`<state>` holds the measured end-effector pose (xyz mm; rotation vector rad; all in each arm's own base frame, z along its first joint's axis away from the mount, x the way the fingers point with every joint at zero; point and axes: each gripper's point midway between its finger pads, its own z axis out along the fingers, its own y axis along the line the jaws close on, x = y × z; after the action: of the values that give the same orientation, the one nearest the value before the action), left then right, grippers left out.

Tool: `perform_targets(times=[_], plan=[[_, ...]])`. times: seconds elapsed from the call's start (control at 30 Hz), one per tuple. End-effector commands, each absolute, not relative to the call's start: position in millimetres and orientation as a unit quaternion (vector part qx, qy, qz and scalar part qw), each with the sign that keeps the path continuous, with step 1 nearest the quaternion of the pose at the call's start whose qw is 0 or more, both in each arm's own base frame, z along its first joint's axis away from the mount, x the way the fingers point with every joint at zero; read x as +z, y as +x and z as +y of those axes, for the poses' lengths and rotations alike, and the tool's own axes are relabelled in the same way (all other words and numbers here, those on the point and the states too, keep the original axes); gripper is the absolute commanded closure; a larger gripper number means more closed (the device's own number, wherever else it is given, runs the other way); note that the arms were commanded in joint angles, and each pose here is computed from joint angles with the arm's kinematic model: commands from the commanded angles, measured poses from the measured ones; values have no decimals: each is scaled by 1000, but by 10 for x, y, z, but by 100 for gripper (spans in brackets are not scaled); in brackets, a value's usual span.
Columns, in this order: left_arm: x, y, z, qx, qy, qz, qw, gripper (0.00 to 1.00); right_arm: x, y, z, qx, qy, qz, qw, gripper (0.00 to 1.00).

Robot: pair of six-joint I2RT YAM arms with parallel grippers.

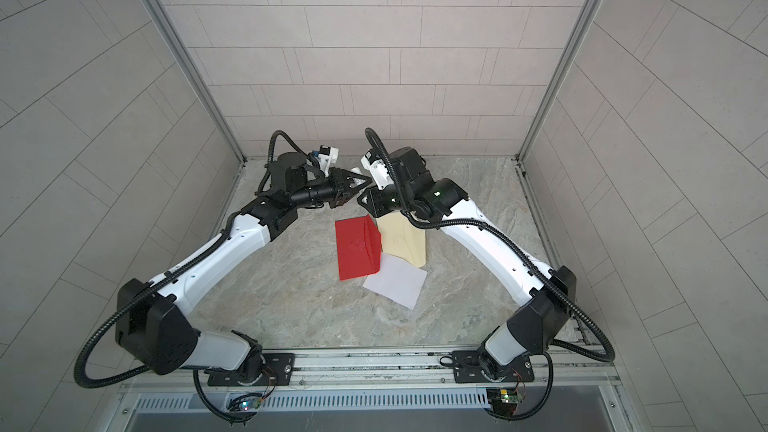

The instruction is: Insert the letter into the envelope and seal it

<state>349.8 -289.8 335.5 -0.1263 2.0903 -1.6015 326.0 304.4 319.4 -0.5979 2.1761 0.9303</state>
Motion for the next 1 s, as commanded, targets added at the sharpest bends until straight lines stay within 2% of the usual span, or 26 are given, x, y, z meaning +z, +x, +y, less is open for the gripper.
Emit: perform_targets(times=[0.0, 0.13, 0.3, 0.47, 0.87, 0.9, 0.97], plan=[[3925, 3205, -2988, -657, 47, 700, 275, 100, 3605, 2953, 3171, 520, -263, 750, 313, 100], [4271, 2962, -2939, -701, 115, 628, 318, 100, 4040, 2685, 3040, 597, -288, 673, 328, 100], [4570, 2538, -2867, -743, 215, 533, 343, 100, 4230, 2352, 2975, 617, -332, 633, 329, 100], [4604, 2464, -2876, -761, 245, 500, 334, 100, 4325, 2120, 3018, 623, -368, 606, 331, 100], [4560, 2330, -2913, -753, 285, 496, 325, 100, 4444, 1814, 3070, 585, -446, 586, 341, 100], [4534, 2355, -2919, -750, 281, 504, 324, 100, 4386, 1856, 3057, 567, -441, 606, 342, 92], [4477, 2425, -2937, -739, 270, 521, 331, 100, 4341, 2000, 3025, 526, -422, 645, 359, 60]])
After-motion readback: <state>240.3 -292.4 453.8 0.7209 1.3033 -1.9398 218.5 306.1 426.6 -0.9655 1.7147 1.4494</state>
